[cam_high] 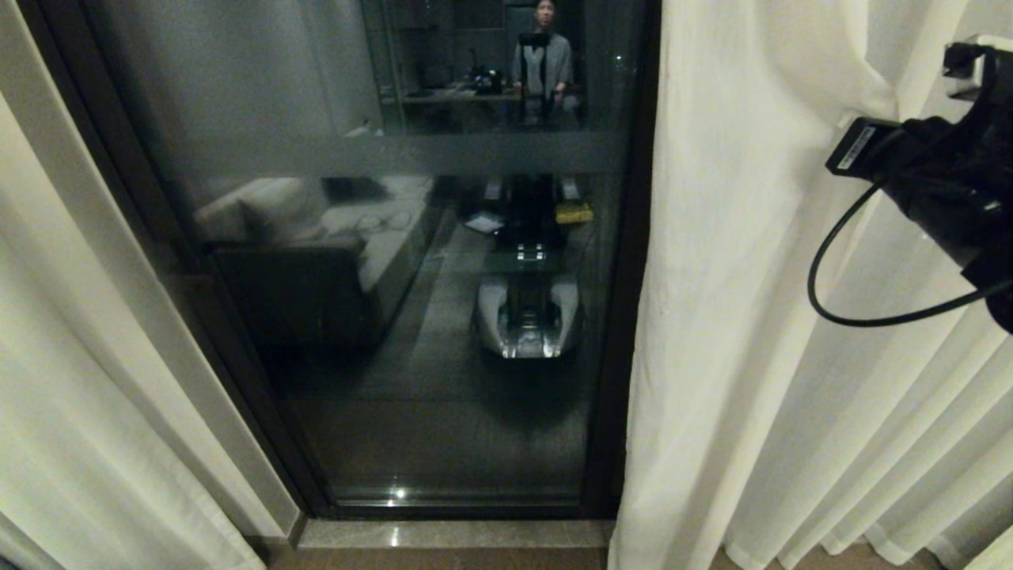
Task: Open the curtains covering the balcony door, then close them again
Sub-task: Pull the inner curtains open on both sides
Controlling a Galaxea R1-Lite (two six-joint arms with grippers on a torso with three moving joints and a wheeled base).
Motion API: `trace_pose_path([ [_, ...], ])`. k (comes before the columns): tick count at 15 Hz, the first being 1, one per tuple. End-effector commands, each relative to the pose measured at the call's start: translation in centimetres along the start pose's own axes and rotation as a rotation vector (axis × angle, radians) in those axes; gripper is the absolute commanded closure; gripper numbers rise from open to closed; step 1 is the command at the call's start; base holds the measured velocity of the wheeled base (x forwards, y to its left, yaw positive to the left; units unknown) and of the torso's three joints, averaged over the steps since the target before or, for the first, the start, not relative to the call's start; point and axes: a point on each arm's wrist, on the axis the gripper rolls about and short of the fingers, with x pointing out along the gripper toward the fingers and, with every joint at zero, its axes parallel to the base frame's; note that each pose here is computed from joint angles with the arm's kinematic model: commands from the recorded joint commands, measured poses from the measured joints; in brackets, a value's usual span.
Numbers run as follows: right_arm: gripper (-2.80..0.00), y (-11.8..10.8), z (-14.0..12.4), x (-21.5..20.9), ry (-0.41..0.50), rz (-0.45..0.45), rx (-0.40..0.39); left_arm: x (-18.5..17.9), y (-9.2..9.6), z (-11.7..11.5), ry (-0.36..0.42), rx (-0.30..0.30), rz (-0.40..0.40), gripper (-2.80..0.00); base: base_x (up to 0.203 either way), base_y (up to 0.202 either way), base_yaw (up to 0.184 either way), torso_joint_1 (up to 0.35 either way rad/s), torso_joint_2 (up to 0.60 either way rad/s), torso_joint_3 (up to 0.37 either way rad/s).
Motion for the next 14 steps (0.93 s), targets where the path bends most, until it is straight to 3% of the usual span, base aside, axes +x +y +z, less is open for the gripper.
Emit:
trace_pose_path([
  [1, 0.0, -0.5, 0.1, 0.0, -0.006, -0.011, -0.002, 0.0, 0.0, 0.0, 0.0, 0.0, 0.001, 0.0, 0.0, 0.0, 0.0, 0.0, 0.0, 0.0],
  [14, 0.0, -2.8, -1.0, 0.7, 0.012, -0.062, -0.019, 0.0, 0.0, 0.0, 0.0, 0.0, 0.001, 0.0, 0.0, 0.0, 0.0, 0.0, 0.0, 0.0],
])
